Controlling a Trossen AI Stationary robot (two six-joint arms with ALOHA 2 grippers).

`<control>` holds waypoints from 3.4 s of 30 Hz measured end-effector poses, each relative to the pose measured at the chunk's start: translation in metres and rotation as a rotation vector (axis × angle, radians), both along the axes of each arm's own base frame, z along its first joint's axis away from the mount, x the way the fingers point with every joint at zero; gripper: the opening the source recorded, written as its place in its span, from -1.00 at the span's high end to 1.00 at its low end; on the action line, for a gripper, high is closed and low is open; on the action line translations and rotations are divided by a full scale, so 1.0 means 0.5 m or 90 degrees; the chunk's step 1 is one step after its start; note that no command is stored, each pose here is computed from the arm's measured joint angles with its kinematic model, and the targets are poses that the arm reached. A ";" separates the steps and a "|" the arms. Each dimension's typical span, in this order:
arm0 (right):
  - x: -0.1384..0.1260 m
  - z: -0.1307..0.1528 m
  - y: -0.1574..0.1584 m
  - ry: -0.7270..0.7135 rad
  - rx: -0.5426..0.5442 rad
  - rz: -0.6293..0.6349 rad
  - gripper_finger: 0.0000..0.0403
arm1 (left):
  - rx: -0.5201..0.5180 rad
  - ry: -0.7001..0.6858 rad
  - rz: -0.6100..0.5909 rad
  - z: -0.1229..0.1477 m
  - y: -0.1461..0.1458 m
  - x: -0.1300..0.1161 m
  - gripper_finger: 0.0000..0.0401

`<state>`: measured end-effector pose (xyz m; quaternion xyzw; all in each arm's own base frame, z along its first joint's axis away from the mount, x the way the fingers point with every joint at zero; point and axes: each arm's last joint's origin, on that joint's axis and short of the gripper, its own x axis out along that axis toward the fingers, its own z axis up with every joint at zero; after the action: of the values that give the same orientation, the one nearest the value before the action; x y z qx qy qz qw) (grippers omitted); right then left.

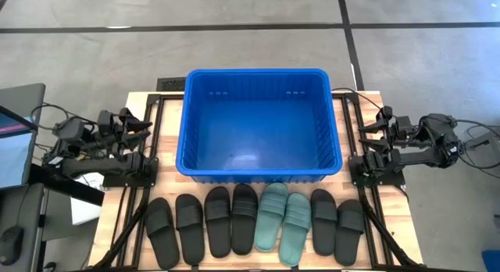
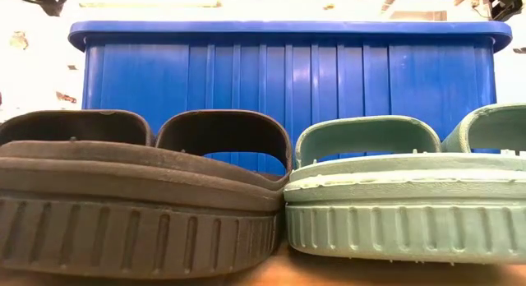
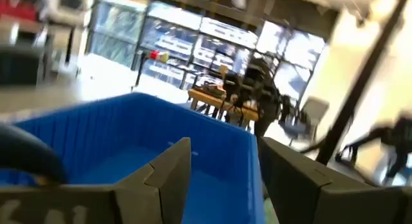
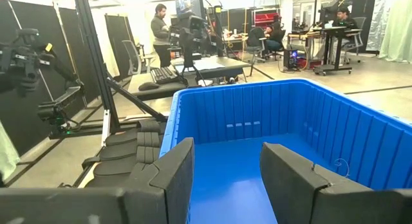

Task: Pick and place slides into bin
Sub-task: Put the black slide into the blue bin

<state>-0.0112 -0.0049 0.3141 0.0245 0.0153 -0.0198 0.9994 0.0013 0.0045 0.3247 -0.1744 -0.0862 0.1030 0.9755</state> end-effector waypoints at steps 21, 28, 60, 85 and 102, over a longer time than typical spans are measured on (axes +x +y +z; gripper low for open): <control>-0.002 0.036 0.000 -0.125 0.145 0.007 0.19 | -0.302 -0.025 0.067 -0.030 0.009 0.015 0.15; -0.016 0.084 -0.001 -0.291 0.250 0.043 0.19 | -0.342 -0.021 0.022 -0.031 0.006 0.016 0.15; 0.242 0.177 0.052 -0.164 0.236 0.221 0.19 | -0.305 0.050 -0.073 -0.042 -0.004 0.017 0.18; 0.187 0.221 0.048 -0.021 0.108 0.013 0.19 | -0.177 0.001 -0.196 0.010 -0.010 0.067 0.18; 0.183 0.218 0.057 -0.012 0.118 -0.001 0.19 | -0.064 0.005 -0.208 0.088 -0.012 0.074 0.18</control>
<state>0.0804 0.0235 0.4229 0.1171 0.0073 -0.0187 0.9929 0.0385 -0.0015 0.3688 -0.2341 -0.0479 -0.0524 0.9696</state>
